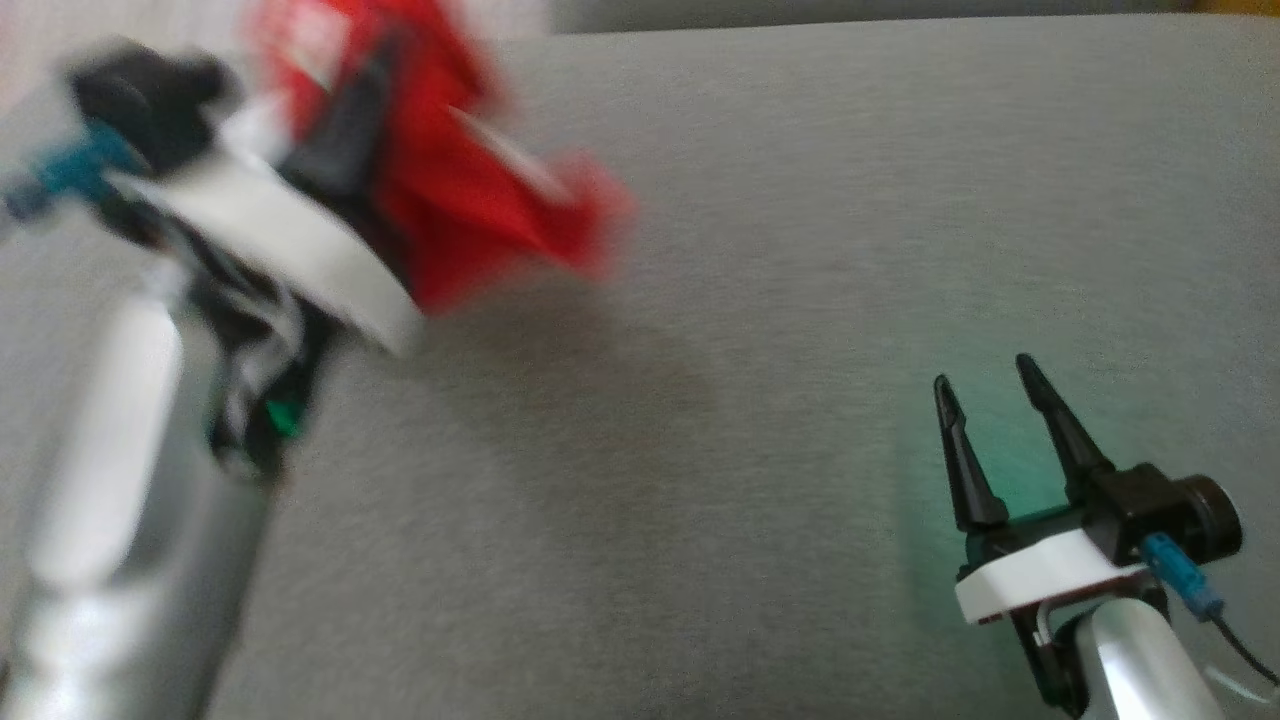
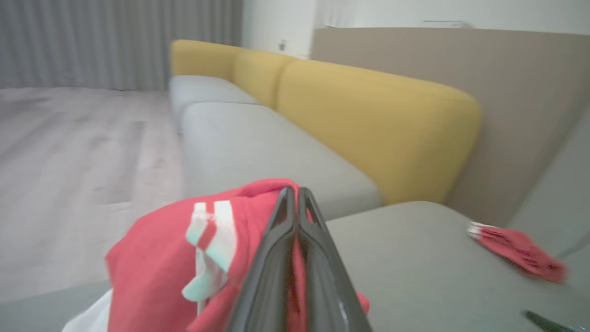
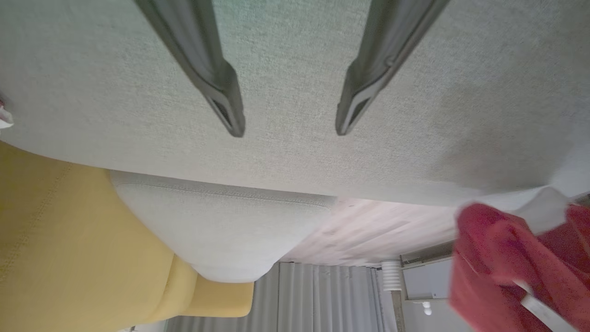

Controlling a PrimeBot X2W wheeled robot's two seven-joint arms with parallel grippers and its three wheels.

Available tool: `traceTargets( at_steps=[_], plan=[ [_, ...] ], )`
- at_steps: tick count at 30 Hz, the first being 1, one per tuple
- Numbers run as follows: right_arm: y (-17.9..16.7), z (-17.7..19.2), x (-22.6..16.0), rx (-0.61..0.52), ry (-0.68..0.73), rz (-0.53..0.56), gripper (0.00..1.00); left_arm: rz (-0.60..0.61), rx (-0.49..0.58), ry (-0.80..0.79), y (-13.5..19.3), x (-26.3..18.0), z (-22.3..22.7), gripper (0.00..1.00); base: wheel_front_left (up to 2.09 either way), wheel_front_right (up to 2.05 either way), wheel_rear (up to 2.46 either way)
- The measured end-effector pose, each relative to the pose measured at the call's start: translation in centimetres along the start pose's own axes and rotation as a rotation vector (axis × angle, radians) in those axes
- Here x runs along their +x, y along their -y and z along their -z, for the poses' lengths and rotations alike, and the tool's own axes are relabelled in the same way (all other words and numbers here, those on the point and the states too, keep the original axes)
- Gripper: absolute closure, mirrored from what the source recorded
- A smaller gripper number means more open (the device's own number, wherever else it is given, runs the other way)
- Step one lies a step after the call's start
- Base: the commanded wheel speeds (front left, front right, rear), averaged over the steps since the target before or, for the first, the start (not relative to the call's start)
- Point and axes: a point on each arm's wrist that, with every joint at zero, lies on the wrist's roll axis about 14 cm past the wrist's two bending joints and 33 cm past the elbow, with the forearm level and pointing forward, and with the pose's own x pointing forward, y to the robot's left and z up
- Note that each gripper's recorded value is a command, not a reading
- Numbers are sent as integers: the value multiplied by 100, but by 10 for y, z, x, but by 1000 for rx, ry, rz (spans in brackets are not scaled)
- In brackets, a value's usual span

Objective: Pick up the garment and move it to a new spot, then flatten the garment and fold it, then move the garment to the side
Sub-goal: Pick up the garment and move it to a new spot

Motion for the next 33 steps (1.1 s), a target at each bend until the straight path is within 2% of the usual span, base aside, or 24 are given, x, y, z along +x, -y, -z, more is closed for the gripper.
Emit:
traceTargets(
  at_steps=[3, 7, 12, 14, 18, 21, 25, 31, 33],
  plan=[
    [14, -1, -15, 7, 3, 60, 0, 257, -40, -49, 80, -12, 3, 100, 0, 0, 0],
    [31, 1, -33, 39, 5, 141, 0, 522, -54, -117, 160, -24, 10, 100, 0, 0, 0],
    [60, -5, -49, 60, 23, 248, 0, 699, -108, -240, 222, -18, 45, 100, 0, 0, 0],
    [73, -5, -60, 73, 22, 303, 0, 712, -112, -340, 236, -4, 81, 100, 0, 0, 0],
    [86, 1, -75, 102, 8, 364, 0, 646, -125, -443, 235, 21, 133, 100, 0, 0, 0],
    [92, 6, -82, 105, -8, 393, 0, 541, -74, -462, 220, 47, 162, 100, 0, 0, 0],
    [95, 7, -83, 103, -14, 404, 0, 328, 53, -428, 169, 79, 183, 100, 0, 0, 0],
    [93, 7, -75, 83, -14, 384, 0, 61, 115, -377, 86, 88, 193, 100, 0, 0, 0],
    [92, 6, -73, 80, -14, 375, 0, 26, 111, -366, 74, 88, 191, 100, 0, 0, 0]
  ],
)
